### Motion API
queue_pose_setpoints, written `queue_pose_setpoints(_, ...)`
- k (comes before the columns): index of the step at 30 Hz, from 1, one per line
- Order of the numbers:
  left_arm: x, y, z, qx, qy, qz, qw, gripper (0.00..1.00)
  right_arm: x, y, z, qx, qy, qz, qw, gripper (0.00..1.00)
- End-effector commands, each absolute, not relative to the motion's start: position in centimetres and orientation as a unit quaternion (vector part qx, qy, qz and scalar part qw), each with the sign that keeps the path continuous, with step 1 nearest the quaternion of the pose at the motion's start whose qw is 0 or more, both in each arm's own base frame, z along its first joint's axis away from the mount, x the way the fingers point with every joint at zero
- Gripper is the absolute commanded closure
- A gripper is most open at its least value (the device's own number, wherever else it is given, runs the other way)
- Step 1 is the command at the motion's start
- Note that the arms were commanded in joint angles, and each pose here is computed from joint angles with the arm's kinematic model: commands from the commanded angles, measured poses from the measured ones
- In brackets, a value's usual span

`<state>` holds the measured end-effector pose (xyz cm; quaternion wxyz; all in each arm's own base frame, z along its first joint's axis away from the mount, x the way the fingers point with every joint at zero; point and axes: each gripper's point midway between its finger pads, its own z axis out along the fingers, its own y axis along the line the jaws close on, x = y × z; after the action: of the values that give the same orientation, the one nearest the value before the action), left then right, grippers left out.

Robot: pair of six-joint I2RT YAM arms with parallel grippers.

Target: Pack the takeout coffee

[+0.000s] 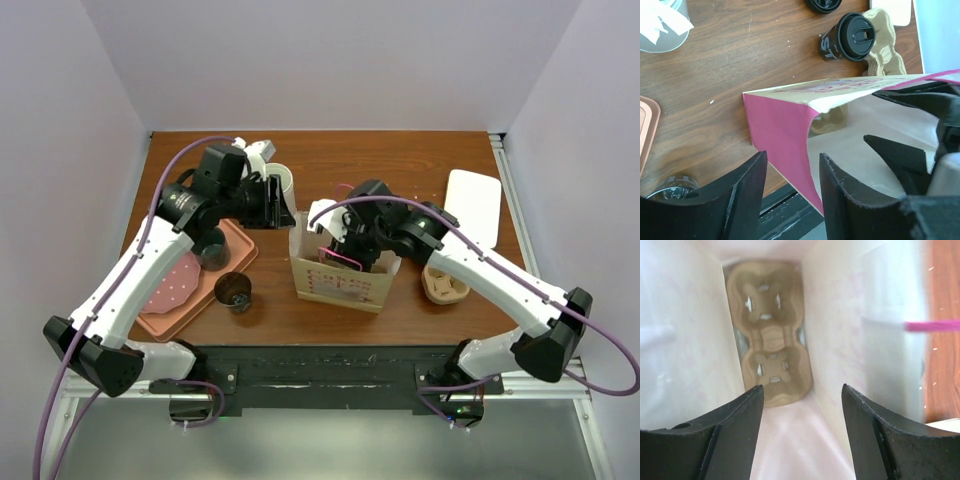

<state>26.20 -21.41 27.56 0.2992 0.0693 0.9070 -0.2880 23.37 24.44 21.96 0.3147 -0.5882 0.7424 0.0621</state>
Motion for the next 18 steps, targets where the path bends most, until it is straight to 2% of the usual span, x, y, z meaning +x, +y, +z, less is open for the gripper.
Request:
queue_pose_setpoints(1, 25.7, -22.0, 31.3, 0.075, 0.883, -0.329, 0.327, 0.48, 23.6, 25.9, 27.4, -0.538, 0.736, 0.107, 0.398, 0.33)
queue_pose_setpoints(8, 24.5, -21.7, 31.2, 0.079, 0.881, -0.334, 0.324, 0.45, 23.8, 27.3, 33.6, -0.404, 0.762, 0.188, 0.469, 0.35)
queue_pose_setpoints(12, 24.0, -21.8, 31.1, 0.086, 0.878, -0.344, 0.321, 0.42, 23.5, 27.8, 36.7, -0.301, 0.79, 0.247, 0.475, 0.38)
queue_pose_setpoints(18, 23.1, -22.9, 28.6, 0.117, 0.884, -0.361, 0.274, 0.46, 23.8, 25.3, 38.6, -0.139, 0.831, 0.253, 0.476, 0.41)
